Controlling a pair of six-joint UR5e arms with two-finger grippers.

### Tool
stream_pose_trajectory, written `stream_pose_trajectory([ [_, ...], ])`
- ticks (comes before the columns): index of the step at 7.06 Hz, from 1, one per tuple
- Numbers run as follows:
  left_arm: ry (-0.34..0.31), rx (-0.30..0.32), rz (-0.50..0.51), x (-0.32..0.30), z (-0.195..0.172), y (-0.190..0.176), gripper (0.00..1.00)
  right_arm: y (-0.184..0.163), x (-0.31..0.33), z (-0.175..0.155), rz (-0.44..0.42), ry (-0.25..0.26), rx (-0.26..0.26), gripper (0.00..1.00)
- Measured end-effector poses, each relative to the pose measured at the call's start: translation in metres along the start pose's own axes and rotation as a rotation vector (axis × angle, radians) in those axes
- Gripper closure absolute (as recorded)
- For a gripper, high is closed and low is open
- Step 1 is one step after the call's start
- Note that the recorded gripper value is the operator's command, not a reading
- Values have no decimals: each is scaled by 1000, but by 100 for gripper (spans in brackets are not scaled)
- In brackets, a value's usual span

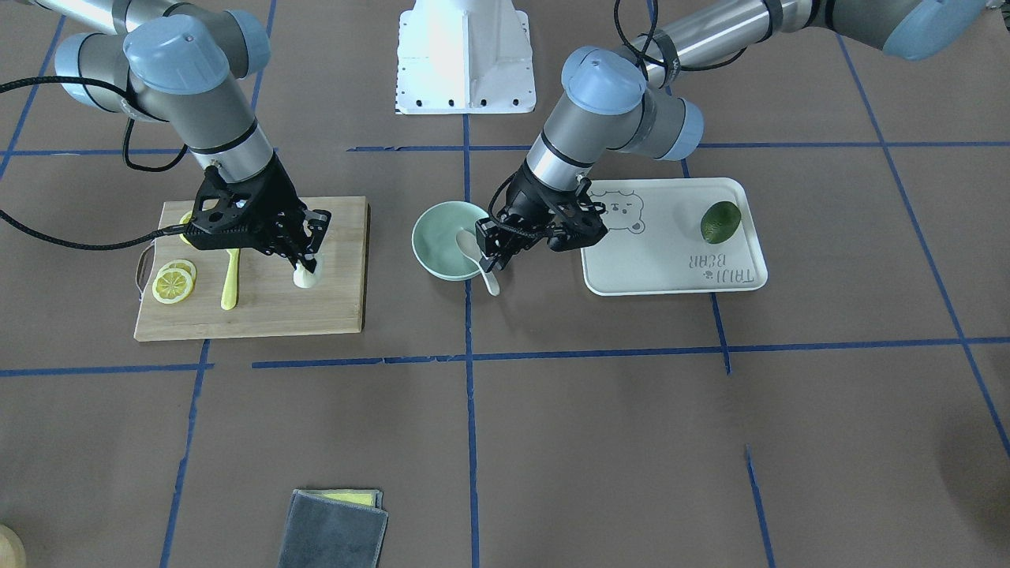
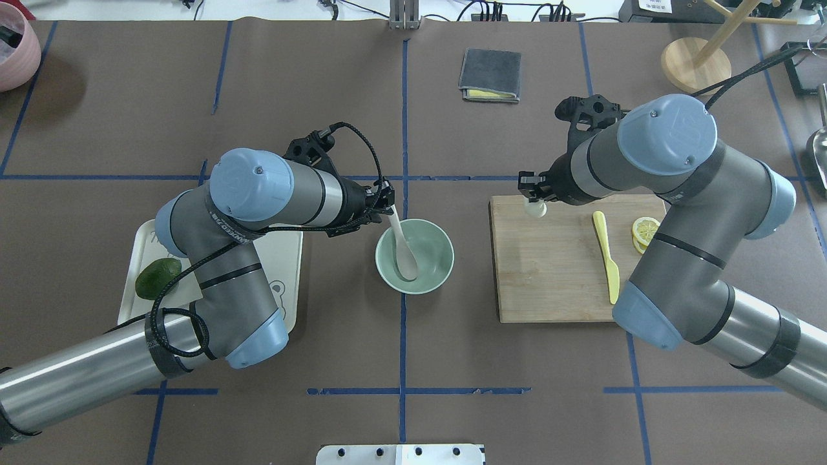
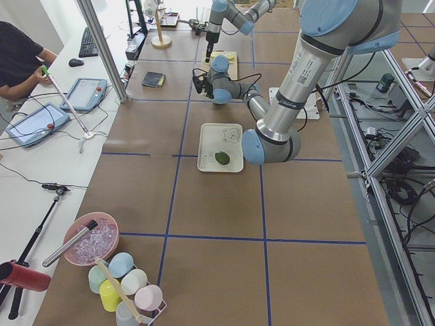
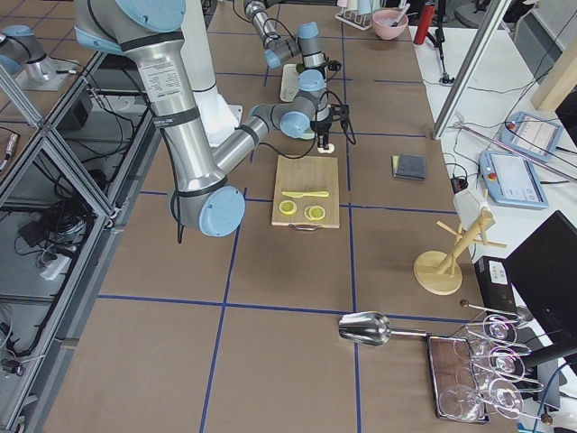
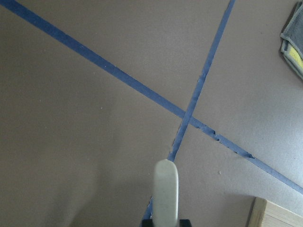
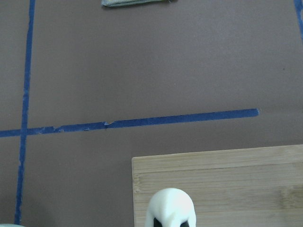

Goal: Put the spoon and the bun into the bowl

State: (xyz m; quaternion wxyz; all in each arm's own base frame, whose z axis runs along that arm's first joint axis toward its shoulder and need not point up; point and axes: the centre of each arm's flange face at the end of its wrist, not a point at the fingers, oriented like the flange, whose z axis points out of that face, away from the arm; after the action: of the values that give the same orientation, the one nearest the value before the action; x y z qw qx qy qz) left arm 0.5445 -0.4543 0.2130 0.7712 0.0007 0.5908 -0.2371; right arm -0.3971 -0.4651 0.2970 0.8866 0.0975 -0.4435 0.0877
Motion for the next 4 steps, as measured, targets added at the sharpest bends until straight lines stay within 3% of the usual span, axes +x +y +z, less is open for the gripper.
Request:
stream_pose_trajectory([
  [2, 2, -14, 40, 6, -12, -8, 0, -4, -11, -5, 1, -16, 8, 100],
  [4, -65, -33, 124, 9, -43, -40, 0, -4, -41, -6, -7, -48, 7, 100],
])
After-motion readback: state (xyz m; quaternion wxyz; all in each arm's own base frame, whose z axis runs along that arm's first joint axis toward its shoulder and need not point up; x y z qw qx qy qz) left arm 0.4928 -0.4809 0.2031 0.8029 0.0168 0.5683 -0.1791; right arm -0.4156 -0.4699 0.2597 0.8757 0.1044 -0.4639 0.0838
